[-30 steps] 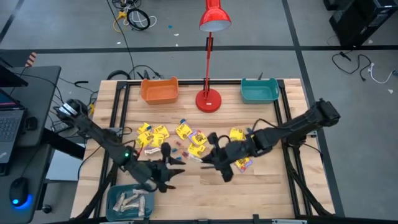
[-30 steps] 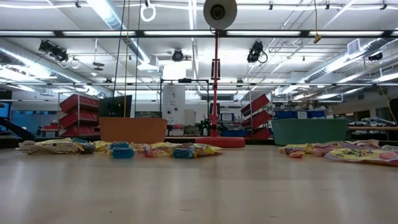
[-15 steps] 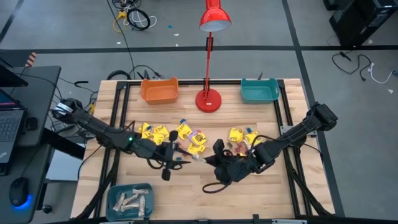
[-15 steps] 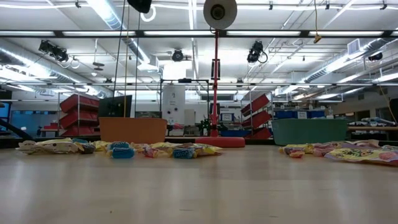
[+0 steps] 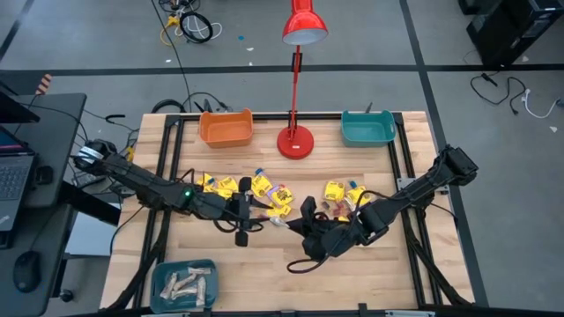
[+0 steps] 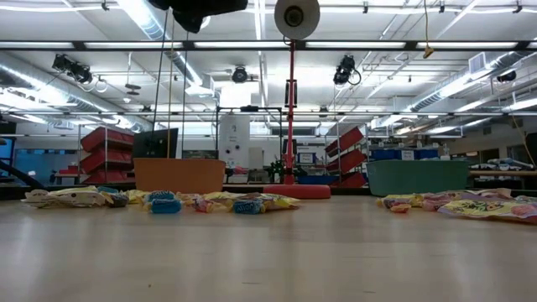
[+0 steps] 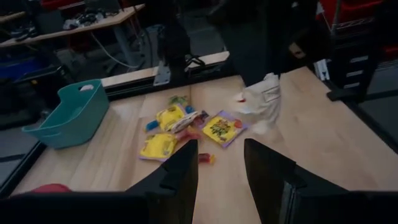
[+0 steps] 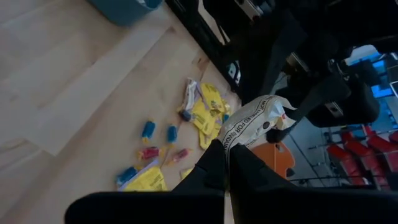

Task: Sort candy
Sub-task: Put the white candy into the blue bin

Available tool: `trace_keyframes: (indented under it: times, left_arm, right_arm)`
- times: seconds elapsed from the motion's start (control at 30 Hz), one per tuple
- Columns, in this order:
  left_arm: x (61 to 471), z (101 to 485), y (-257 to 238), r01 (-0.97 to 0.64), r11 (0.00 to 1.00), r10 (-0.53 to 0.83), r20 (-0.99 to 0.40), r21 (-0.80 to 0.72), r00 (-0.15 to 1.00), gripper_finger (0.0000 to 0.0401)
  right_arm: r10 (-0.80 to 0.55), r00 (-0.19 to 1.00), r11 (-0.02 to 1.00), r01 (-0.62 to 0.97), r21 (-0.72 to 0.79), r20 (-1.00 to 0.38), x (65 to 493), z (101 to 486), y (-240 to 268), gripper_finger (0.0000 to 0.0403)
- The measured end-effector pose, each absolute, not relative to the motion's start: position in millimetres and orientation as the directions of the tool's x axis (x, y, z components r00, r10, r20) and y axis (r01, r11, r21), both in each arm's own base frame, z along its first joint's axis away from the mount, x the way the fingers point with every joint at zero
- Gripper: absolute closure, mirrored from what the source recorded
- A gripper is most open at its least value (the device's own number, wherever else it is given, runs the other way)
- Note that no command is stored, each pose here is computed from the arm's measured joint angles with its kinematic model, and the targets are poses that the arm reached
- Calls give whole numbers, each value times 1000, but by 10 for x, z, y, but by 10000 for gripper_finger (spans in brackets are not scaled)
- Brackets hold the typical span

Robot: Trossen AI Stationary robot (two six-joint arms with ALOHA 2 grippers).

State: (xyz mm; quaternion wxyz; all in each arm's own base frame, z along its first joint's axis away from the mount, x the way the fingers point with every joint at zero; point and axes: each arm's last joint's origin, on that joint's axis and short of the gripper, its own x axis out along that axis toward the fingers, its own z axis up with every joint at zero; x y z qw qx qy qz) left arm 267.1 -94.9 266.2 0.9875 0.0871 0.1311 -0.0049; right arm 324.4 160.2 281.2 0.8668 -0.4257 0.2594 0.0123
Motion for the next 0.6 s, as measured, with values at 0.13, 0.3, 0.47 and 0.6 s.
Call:
trace_keyframes:
  times: [0.13, 0.3, 0.47, 0.6]
  left_arm:
    - [2671, 2664, -954, 40, 985, 5, -258, 169, 966, 268]
    - [2675, 2686, -978, 107, 984, -70, -241, 143, 968, 268]
    - [2685, 2717, -974, 83, 990, -59, -209, 111, 976, 268]
    - [2687, 2731, -975, 74, 993, -56, -194, 88, 979, 268]
  right_arm:
    - [-207, 864, 634, -240, -736, -460, 3259, 2812, 1573, 403]
    - [-213, 861, 629, -240, -739, -461, 3278, 2812, 1536, 403]
    - [-207, 862, 632, -243, -736, -463, 3283, 2812, 1530, 403]
    - [-205, 862, 633, -245, -734, -464, 3283, 2812, 1530, 403]
